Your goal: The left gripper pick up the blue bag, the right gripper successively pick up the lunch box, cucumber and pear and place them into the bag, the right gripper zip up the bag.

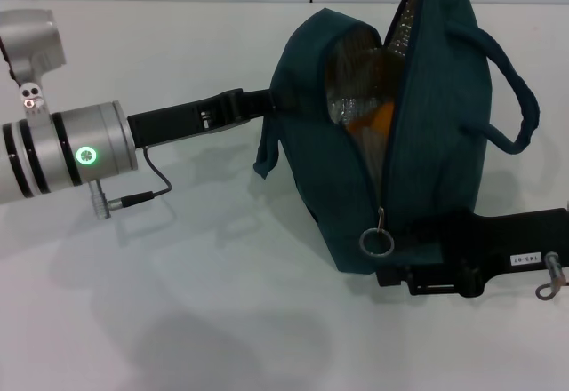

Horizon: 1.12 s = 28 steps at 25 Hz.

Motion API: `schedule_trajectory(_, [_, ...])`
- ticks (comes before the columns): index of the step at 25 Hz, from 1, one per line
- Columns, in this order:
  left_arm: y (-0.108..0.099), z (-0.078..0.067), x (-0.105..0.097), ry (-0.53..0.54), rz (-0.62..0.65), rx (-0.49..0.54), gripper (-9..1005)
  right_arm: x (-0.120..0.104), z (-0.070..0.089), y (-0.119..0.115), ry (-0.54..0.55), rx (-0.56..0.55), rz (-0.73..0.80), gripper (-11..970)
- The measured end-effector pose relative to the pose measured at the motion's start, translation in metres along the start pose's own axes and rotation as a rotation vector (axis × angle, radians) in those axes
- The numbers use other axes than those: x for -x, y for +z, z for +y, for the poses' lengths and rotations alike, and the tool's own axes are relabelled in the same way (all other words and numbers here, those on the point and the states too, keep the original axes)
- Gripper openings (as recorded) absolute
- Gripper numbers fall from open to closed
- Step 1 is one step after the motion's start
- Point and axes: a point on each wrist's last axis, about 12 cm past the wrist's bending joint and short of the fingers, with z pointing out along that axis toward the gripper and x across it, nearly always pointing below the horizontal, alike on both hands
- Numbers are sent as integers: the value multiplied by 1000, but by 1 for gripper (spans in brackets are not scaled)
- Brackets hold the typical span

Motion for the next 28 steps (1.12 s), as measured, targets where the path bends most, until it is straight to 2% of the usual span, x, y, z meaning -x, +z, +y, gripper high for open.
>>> schedule_trajectory(11, [0,0,-1,0,0,-1,158,-2,-7,6,32,-65,-33,508])
schedule_trajectory(17, [0,0,-2,-2,1,-1,162,-4,-8,8,37,-84,-86,336])
schedule_trajectory(19, [1,1,-3,-3,1,-1,163,-4,-8,9,40,-84,-91,123])
schedule_trajectory(28, [0,1,-5,-9,-5,-4,170,-8,-8,10,66,-89,-108,36])
